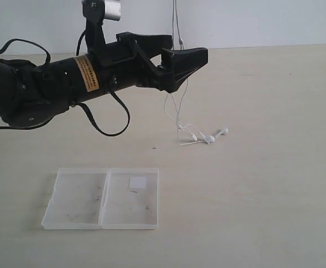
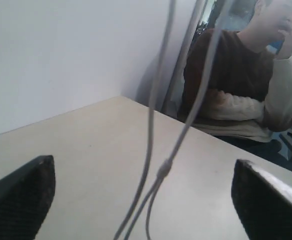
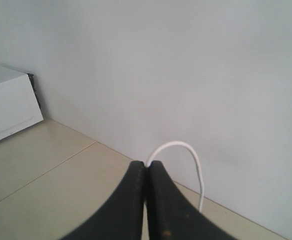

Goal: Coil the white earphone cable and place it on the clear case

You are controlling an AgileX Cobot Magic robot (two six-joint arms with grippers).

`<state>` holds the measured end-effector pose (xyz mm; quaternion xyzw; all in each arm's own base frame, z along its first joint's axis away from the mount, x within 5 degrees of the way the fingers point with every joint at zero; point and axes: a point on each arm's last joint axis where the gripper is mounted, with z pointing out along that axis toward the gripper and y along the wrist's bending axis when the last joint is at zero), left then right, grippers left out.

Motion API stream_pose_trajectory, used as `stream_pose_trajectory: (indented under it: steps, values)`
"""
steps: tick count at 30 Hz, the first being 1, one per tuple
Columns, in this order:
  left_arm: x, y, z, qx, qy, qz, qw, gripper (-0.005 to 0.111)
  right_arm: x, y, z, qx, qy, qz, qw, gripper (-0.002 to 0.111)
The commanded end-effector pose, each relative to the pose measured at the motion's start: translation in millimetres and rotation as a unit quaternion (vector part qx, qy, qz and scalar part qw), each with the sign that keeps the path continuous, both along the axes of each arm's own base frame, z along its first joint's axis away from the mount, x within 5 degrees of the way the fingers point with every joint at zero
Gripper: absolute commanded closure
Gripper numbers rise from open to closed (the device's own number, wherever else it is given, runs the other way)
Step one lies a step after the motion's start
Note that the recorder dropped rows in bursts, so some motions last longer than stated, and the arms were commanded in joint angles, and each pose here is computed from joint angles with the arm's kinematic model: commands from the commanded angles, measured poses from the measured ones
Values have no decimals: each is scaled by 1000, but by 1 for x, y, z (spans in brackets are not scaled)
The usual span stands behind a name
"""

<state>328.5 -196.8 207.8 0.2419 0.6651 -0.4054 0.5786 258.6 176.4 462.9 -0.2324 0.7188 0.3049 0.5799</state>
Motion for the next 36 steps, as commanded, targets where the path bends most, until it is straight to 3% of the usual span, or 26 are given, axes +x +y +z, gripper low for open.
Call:
stream_pose_trajectory:
  steps: [1,7,12,14,23,36]
  values:
    - [0,-4,3,-13,-9,-6,1000,16,3,-3,1,4,-11,-15,1000,108]
    - [-2,-6,1,4,-9,-15,1000,19,3,-3,2,5,-13,-16,1000,108]
    - [-2,-6,1,4,-9,-16,1000,45,4,-2,0,7,-6,-15,1000,108]
    - [-3,-7,0,6,-10,-19,1000,50,5,-1,-1,10,-1,-16,1000,108]
    - [0,-7,-6,6,0,-13,1000,27,10,2,-7,10,12,-17,1000,108]
    - [4,-9,-13,8,7,-14,1000,27,11,1,-7,12,10,-19,1000,108]
